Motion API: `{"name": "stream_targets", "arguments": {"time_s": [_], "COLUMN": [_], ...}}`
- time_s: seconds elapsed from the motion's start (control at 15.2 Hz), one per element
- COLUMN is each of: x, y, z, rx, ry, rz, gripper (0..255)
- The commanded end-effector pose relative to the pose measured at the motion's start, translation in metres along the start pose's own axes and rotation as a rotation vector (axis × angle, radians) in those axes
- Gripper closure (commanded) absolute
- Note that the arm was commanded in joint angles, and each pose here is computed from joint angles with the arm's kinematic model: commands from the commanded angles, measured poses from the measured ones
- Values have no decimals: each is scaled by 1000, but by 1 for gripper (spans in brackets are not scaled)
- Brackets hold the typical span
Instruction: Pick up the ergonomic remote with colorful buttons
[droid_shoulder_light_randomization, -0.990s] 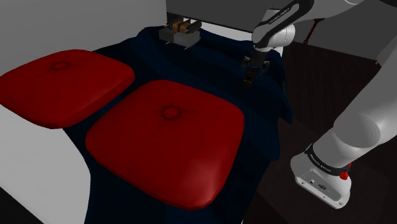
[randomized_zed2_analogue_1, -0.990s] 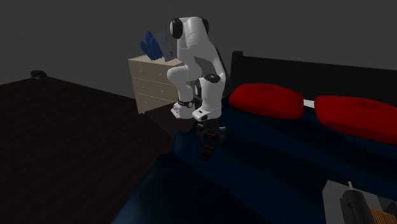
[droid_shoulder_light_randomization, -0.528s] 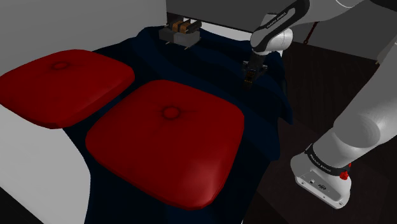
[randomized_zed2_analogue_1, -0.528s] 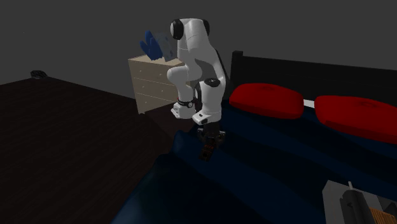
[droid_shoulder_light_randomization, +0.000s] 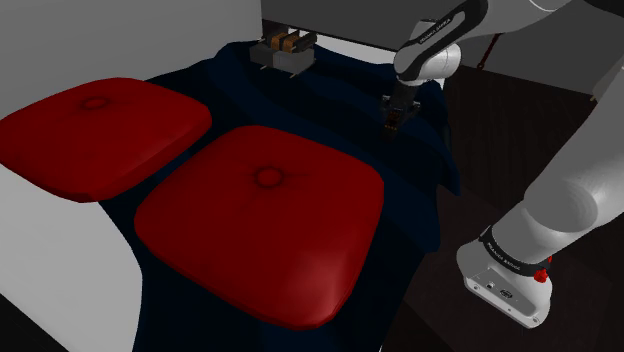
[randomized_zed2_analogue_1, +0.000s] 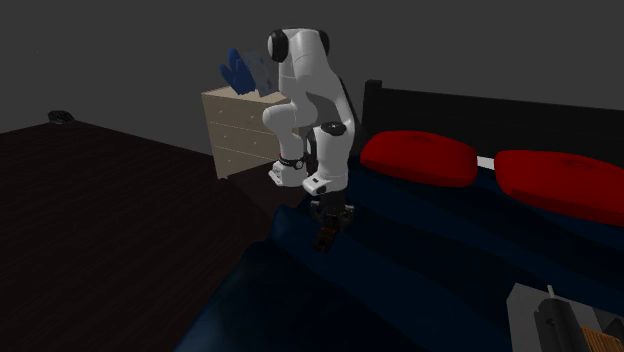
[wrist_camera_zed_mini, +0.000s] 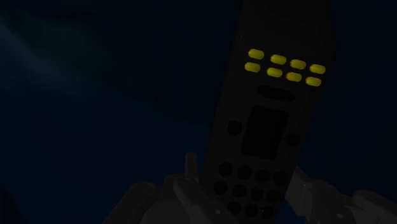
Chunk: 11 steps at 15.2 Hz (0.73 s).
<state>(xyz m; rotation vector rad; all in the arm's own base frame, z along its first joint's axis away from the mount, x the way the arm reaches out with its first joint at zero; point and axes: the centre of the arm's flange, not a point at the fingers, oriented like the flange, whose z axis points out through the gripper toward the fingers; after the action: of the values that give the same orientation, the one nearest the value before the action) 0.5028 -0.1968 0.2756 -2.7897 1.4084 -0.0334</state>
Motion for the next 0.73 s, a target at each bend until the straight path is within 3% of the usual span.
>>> {"name": "stream_targets", "arguments": {"time_s": [0.0, 0.66], "x": [0, 1], "y": [0, -1], "z": [-8, -60], "rx": [0, 0], "ry": [0, 0], "rz": [0, 0], "gripper": [255, 255]}}
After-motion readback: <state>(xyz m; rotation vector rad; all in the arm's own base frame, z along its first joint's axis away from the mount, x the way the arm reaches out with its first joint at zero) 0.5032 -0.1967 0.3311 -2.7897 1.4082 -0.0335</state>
